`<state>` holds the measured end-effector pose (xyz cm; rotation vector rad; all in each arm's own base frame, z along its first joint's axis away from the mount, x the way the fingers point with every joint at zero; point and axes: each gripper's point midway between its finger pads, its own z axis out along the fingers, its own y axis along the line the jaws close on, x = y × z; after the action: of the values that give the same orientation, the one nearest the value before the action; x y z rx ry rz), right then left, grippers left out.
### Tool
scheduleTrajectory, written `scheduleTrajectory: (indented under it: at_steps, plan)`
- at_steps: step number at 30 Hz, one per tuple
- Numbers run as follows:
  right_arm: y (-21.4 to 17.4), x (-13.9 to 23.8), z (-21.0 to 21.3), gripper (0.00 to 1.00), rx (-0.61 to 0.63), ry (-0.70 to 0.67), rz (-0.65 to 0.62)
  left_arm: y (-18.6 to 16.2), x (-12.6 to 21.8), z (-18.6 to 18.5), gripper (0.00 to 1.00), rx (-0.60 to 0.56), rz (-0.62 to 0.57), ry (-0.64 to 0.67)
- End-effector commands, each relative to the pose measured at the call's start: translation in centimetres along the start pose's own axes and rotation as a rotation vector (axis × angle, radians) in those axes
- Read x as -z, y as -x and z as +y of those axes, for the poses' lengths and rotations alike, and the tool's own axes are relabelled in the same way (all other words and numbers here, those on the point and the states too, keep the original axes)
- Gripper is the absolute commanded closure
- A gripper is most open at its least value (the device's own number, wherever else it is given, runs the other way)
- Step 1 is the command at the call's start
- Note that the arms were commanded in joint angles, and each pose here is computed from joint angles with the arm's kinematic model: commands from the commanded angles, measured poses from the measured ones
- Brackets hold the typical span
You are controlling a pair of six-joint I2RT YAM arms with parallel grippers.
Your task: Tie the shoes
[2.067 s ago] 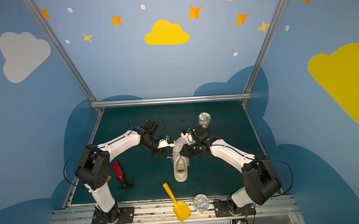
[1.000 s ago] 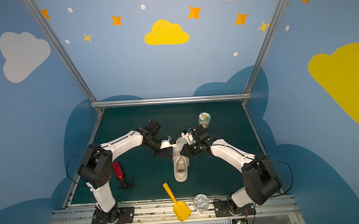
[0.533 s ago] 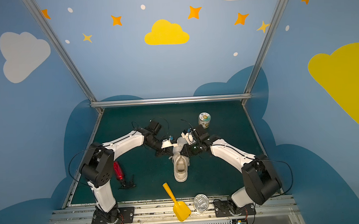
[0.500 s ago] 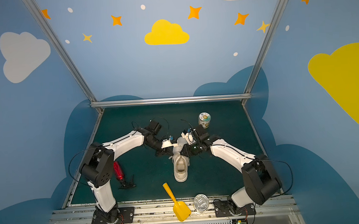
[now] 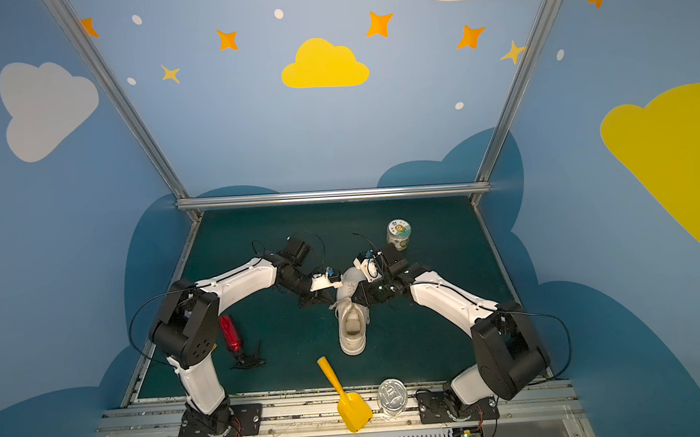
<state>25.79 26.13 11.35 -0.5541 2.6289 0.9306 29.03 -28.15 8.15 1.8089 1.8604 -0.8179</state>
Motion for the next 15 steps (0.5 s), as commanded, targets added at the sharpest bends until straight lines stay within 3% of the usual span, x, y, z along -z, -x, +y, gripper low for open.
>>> scheduleTrajectory:
  at_steps: [1,4,8,15]
  plan:
    - [-1.4,-0.2,-1.8,0.78,-0.037,-0.063,0.032,0.0,0.9,-0.5,0.97,-0.006,-0.001,0.007]
    - [-1.3,-0.1,-1.7,0.78,-0.035,-0.058,0.031,0.4,1.2,-0.6,0.96,-0.002,-0.018,0.001]
    - [-1.3,-0.3,-1.6,0.78,-0.036,-0.051,0.034,1.4,1.2,-0.6,0.68,-0.006,-0.060,-0.003]
    - [-1.3,0.0,-1.7,0.78,-0.036,-0.057,0.030,2.3,0.1,-0.4,0.72,-0.001,-0.065,-0.049]
